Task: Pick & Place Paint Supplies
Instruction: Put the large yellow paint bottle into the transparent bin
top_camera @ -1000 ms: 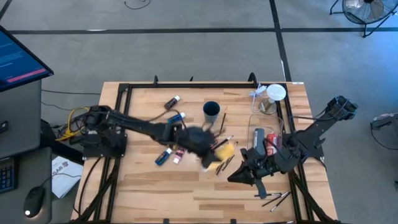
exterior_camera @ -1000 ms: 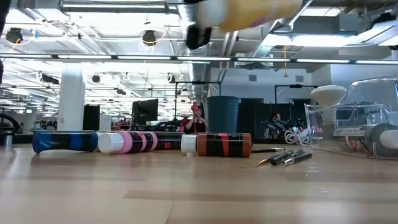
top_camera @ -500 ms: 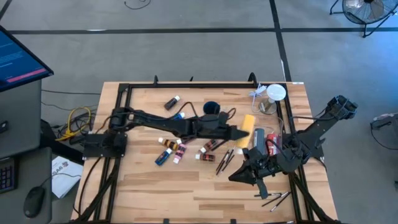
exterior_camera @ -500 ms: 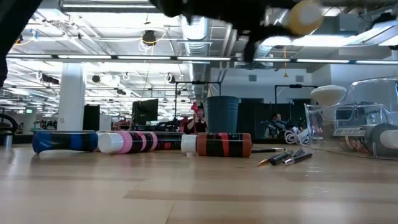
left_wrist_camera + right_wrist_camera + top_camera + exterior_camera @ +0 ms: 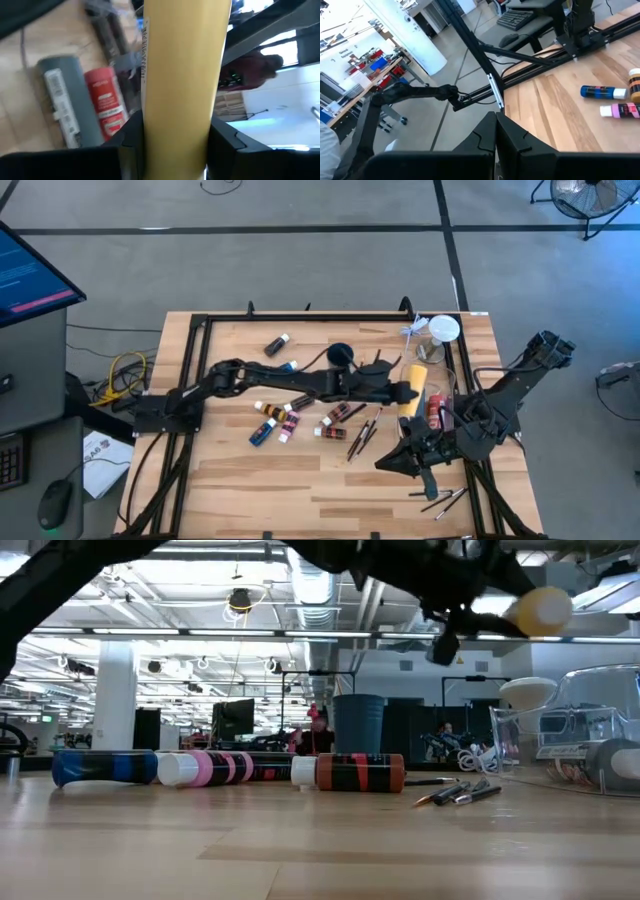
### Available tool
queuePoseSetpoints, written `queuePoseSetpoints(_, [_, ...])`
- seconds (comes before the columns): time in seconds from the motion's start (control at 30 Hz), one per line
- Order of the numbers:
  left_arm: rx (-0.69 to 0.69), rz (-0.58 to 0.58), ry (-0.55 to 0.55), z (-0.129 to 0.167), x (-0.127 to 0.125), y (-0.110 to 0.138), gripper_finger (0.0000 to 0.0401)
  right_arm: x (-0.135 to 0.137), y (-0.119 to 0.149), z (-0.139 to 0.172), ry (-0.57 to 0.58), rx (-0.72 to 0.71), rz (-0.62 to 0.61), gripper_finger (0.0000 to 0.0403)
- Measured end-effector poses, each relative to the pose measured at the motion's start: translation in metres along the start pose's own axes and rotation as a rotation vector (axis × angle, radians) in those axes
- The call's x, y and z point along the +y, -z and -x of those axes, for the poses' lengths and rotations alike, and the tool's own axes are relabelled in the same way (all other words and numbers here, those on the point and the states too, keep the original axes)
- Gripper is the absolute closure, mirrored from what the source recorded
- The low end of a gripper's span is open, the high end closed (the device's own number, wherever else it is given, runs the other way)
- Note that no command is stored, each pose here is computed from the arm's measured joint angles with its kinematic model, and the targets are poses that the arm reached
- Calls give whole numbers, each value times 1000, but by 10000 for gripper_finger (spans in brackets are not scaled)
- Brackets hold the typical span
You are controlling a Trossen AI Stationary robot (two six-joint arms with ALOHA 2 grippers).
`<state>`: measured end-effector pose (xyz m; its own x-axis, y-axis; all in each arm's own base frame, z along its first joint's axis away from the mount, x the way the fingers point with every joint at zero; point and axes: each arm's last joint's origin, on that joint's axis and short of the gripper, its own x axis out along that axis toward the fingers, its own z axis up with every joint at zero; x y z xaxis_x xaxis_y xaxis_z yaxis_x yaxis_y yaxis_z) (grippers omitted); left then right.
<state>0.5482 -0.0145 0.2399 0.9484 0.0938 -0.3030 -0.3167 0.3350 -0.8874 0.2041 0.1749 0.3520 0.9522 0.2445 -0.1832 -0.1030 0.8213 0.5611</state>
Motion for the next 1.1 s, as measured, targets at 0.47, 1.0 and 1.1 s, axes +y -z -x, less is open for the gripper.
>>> queuePoseSetpoints(0.47, [-17,69,-101,-20,30,7,289,1,3,1,-1,18,-7,403])
queuePoseSetpoints(1.0, [8,43,-184,-19,37,12,289,1,2,2,-4,14,-10,403])
queuePoseSetpoints(1.1, [24,66,-173,-20,38,16,289,1,2,2,-5,13,-11,403])
